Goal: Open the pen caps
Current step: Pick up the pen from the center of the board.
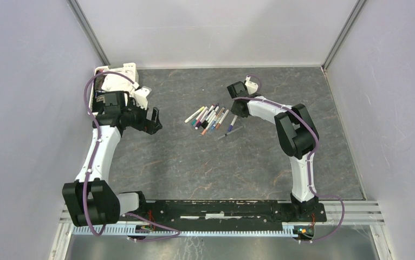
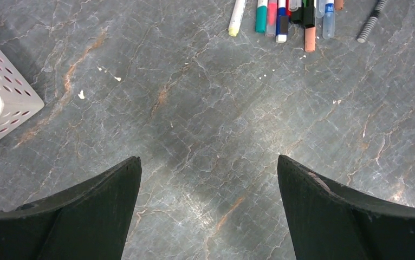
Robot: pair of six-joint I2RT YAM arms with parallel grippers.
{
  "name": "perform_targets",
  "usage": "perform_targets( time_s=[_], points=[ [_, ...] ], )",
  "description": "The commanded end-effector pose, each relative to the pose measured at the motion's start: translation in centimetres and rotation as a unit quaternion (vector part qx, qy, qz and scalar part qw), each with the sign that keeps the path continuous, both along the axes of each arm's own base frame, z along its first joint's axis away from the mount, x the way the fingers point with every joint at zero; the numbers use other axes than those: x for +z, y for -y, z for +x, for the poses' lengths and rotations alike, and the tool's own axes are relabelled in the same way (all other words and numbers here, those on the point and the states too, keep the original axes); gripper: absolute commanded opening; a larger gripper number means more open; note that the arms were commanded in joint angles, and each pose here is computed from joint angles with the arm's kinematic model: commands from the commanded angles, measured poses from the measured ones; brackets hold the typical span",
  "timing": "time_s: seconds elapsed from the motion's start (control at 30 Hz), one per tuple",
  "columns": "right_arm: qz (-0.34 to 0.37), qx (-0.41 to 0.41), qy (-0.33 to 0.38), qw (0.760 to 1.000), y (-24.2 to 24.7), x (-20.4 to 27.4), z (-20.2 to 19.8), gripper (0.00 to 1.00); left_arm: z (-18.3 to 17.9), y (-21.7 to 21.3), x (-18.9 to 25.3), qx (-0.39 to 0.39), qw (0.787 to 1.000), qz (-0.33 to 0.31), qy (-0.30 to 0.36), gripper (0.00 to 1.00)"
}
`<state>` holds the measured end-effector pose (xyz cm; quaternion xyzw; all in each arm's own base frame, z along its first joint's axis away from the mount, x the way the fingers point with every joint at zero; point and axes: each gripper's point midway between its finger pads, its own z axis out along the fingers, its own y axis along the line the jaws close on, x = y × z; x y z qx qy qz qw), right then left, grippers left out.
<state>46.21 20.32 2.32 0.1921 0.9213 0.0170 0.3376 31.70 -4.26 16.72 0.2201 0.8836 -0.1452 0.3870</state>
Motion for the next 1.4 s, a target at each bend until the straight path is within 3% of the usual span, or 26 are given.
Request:
perform_targets(
  time_s=[0.0, 0.2, 0.5, 0.77, 0.93, 1.1, 1.37],
  points=[
    [0.024, -0.006, -0.001, 1.0, -0.7, -0.4, 0.5, 0.18, 0.2, 0.5, 2.4, -0.03, 0.999, 0.008, 0.036, 1.0],
    [0.044, -0.001, 0.019, 0.999, -1.2, 1.6, 0.9, 0.01, 0.1, 0.5, 2.9, -0.034, 0.998, 0.012, 0.041, 1.0],
    [0.133, 0.039, 0.119, 0.983, -3.0, 9.9, 0.3, 0.0, 0.3, 1.8, 5.5, -0.051, 0.997, -0.017, 0.057, 1.0],
    [0.213, 0.108, 0.213, 0.947, -7.7, 16.6, -3.9, 0.0, -0.5, 5.6, 7.3, -0.096, 0.991, -0.083, 0.049, 1.0],
    [0.264, 0.135, 0.281, 0.913, -10.9, 21.2, -7.1, 0.0, -2.4, 11.8, 8.2, -0.168, 0.979, -0.109, 0.028, 1.0],
    [0.3, 0.13, 0.327, 0.887, -12.3, 24.9, -9.4, 0.0, -3.6, 15.2, 8.4, -0.198, 0.97, -0.143, 0.009, 1.0],
    [0.369, 0.118, 0.351, 0.853, -13.4, 27.7, -11.7, 0.0, -4.4, 17.2, 8.7, -0.216, 0.96, -0.18, 0.003, 1.0]
  ],
)
